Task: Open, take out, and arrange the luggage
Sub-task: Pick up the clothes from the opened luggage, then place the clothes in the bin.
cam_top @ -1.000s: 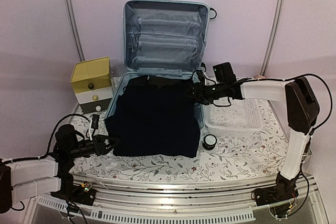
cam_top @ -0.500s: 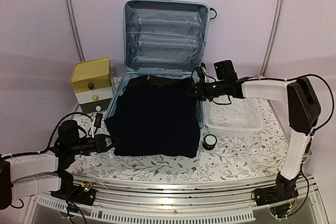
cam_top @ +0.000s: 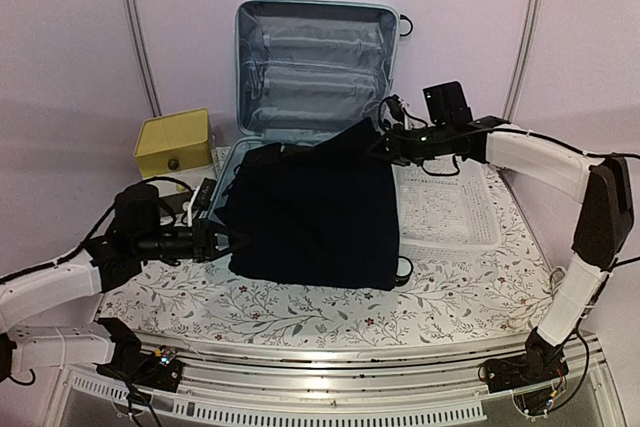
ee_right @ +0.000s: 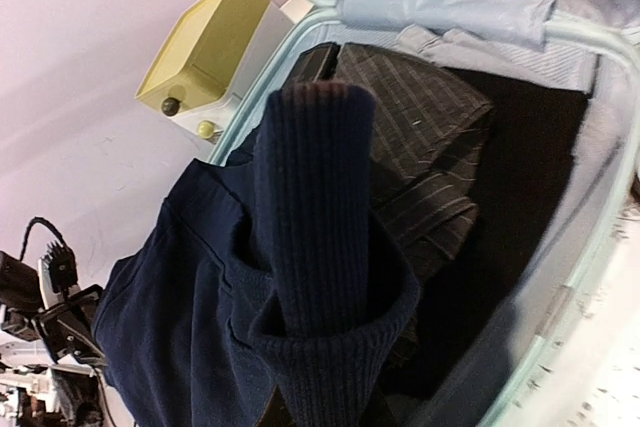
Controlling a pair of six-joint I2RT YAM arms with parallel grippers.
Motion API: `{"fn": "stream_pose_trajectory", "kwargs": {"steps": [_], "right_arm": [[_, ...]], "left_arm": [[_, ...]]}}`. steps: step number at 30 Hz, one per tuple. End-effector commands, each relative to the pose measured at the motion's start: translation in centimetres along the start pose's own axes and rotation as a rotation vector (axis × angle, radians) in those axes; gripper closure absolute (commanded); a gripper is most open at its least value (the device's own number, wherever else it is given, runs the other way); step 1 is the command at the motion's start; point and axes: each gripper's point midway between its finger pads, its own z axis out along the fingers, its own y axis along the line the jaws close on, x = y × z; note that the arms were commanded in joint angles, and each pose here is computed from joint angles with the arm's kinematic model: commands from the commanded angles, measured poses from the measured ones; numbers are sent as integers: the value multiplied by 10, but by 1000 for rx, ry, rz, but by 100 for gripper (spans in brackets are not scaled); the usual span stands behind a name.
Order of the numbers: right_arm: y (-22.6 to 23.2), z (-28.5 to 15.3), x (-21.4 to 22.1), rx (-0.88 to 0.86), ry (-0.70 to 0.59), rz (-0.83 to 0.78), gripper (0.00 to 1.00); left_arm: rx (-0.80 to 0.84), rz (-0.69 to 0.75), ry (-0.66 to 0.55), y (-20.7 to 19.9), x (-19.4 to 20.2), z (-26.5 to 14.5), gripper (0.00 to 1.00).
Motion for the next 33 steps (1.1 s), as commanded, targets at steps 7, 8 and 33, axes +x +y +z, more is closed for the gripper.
{"fn": "stream_pose_trajectory", "kwargs": {"steps": [7,8,33], "right_arm": [[-66,-108,-54,272,-166,27,97],[-71,-116,-55,288,-174,26,97],[-212,-223,-128,591,-272,83,97]], "left_arm": [[122,77,86,-56,-30,89,100],[124,86,102,-58,-31,101,100],[277,104,203,-60,-67,277,100]]}}
